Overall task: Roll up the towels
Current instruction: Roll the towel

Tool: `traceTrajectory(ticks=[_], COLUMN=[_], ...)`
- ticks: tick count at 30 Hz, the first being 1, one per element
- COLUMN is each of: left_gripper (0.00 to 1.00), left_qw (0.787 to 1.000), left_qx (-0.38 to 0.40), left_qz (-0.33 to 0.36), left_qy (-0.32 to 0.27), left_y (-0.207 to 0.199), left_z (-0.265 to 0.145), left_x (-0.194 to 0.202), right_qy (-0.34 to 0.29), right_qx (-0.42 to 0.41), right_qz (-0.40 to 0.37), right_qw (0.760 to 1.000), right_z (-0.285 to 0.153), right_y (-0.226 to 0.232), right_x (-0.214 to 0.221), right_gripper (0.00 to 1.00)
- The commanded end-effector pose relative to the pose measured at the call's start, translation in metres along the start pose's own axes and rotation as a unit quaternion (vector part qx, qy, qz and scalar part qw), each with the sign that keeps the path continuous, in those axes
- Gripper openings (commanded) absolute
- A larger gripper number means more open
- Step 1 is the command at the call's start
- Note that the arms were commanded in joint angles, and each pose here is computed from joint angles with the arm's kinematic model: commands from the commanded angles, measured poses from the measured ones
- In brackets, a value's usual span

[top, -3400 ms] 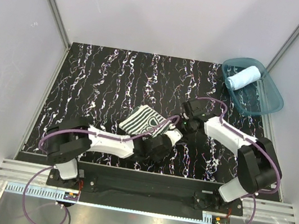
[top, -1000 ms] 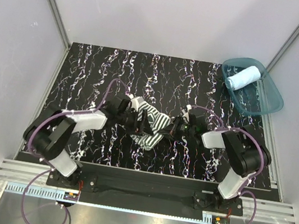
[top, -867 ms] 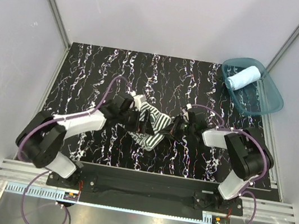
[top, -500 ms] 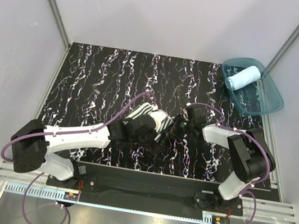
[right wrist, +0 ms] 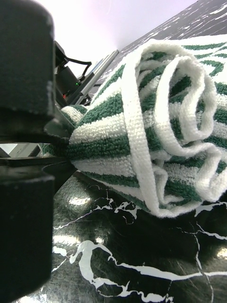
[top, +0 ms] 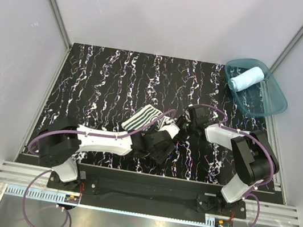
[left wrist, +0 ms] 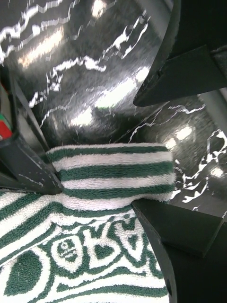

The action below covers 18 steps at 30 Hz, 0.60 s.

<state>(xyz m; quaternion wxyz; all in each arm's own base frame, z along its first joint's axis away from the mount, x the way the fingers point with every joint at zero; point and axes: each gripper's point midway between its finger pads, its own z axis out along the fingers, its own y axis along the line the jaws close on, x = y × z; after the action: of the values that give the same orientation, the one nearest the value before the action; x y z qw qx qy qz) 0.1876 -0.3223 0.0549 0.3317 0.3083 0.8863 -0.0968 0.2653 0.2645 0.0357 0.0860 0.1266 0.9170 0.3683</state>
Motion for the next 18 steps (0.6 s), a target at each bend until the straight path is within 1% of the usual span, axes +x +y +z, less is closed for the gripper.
traceTrajectory(ticks=[1,6,8,9,12,13,16,17,18], left_gripper=[0.83,0.79,0.74,0.70,0.58,0.52,0.38,0.30,0.27], left_qw=[0.999,0.999,0.999,1.000,1.000,1.000,0.999,0.999,1.000], left_qx=[-0.017,-0.033,-0.031,-0.028,-0.022,-0.023,-0.009,-0.005,0.000], left_qz=[-0.001,0.006,0.003,0.004,-0.013,-0.020,-0.029,-0.030,-0.030], left_qy=[-0.035,-0.021,-0.022,-0.011,-0.008,-0.007,-0.009,-0.010,-0.009], left_y=[-0.001,0.005,0.007,0.009,0.018,0.024,0.026,0.026,0.025], left_z=[0.010,0.025,0.031,0.035,0.044,0.047,0.049,0.049,0.049], left_x=[-0.021,-0.006,-0.005,0.004,0.009,0.012,0.010,0.009,0.009], right_qy=[0.013,0.021,0.025,0.027,0.035,0.036,0.040,0.042,0.041], right_qx=[0.038,0.032,0.031,0.032,0.032,0.033,0.038,0.040,0.041], right_qz=[-0.001,-0.002,-0.002,-0.002,-0.002,-0.002,-0.001,-0.001,0.000], right_qw=[0.999,0.999,0.999,0.999,0.999,0.999,0.999,0.998,0.998], right_z=[-0.005,-0.009,-0.011,-0.012,-0.014,-0.015,-0.015,-0.015,-0.015], right_y=[-0.013,-0.011,-0.010,-0.010,-0.011,-0.012,-0.016,-0.017,-0.018], right_x=[0.012,0.016,0.019,0.020,0.024,0.025,0.028,0.029,0.029], right_gripper=[0.01,0.01,0.01,0.01,0.02,0.03,0.06,0.08,0.11])
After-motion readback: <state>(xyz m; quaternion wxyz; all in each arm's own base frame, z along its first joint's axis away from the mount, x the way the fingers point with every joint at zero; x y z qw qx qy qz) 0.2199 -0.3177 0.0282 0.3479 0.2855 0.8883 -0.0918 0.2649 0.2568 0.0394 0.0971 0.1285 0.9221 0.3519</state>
